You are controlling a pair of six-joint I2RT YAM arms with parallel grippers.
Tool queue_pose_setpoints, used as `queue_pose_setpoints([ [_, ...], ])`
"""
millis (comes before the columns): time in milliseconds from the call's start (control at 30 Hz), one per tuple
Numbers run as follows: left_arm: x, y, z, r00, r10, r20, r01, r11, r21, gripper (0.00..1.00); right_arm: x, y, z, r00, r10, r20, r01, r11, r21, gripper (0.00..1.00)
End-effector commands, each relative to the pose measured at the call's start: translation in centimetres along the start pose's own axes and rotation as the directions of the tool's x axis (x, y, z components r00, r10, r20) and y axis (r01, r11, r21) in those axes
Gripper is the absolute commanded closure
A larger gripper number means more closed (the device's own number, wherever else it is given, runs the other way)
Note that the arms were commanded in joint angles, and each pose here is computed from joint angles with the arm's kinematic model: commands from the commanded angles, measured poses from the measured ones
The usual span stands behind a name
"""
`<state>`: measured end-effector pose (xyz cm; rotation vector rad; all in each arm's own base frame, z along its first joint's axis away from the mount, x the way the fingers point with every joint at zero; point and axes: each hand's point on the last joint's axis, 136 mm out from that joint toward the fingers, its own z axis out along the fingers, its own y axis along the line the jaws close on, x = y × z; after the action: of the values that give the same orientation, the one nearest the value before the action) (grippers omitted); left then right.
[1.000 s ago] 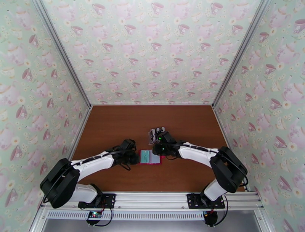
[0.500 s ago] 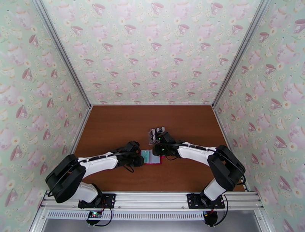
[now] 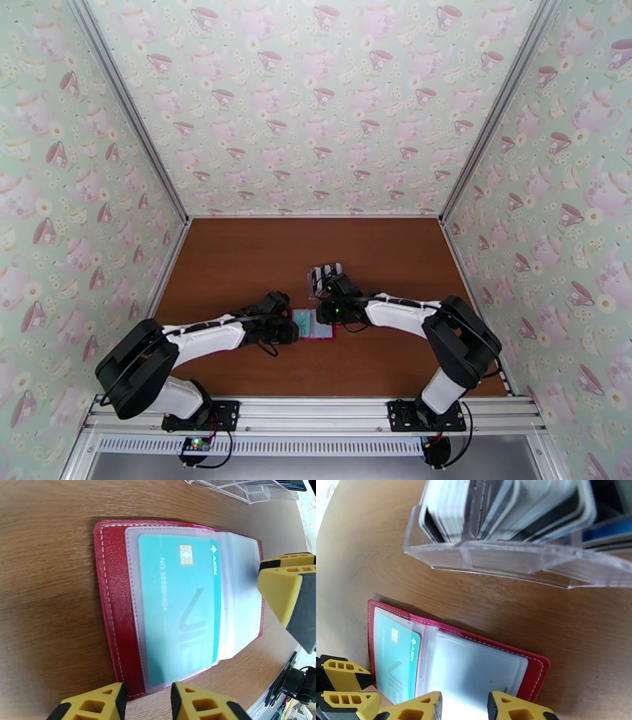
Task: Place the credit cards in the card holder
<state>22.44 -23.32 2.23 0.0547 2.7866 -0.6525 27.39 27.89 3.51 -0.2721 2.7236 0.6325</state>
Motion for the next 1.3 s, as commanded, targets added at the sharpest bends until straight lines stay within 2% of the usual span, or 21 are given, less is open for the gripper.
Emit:
queue_pose_setpoints([
  [0, 1.5, 2.5, 0.7, 0.999, -0.016, -0.038, 0.012, 0.996, -0.087, 0.6, -1.2, 0.6, -0.1, 1.0, -0.017, 0.019, 0.017, 1.0, -0.017, 0.63],
  [467, 1.5, 2.4, 0.7, 0.999, -0.013, -0.04, 0.01, 0.997, -0.073, 0.54, 0.1, -0.5, 0.9, 1.0, -0.012, -0.014, 0.012, 1.0, 0.012, 0.64],
  [933, 1.0, 1.1, 0.8, 0.999, -0.004, -0.033, 0.003, 1.0, -0.013, 0.48, 1.7, 2.1, 1.7, 0.999, -0.019, -0.044, 0.016, 0.998, -0.052, 0.65],
  [1267, 0.1, -1.4, 0.0, 1.0, 0.019, 0.004, -0.02, 0.994, 0.111, 0.33, 1.2, 3.5, 1.2, 1.0, -0.005, -0.027, 0.002, 0.995, -0.1, 0.65],
])
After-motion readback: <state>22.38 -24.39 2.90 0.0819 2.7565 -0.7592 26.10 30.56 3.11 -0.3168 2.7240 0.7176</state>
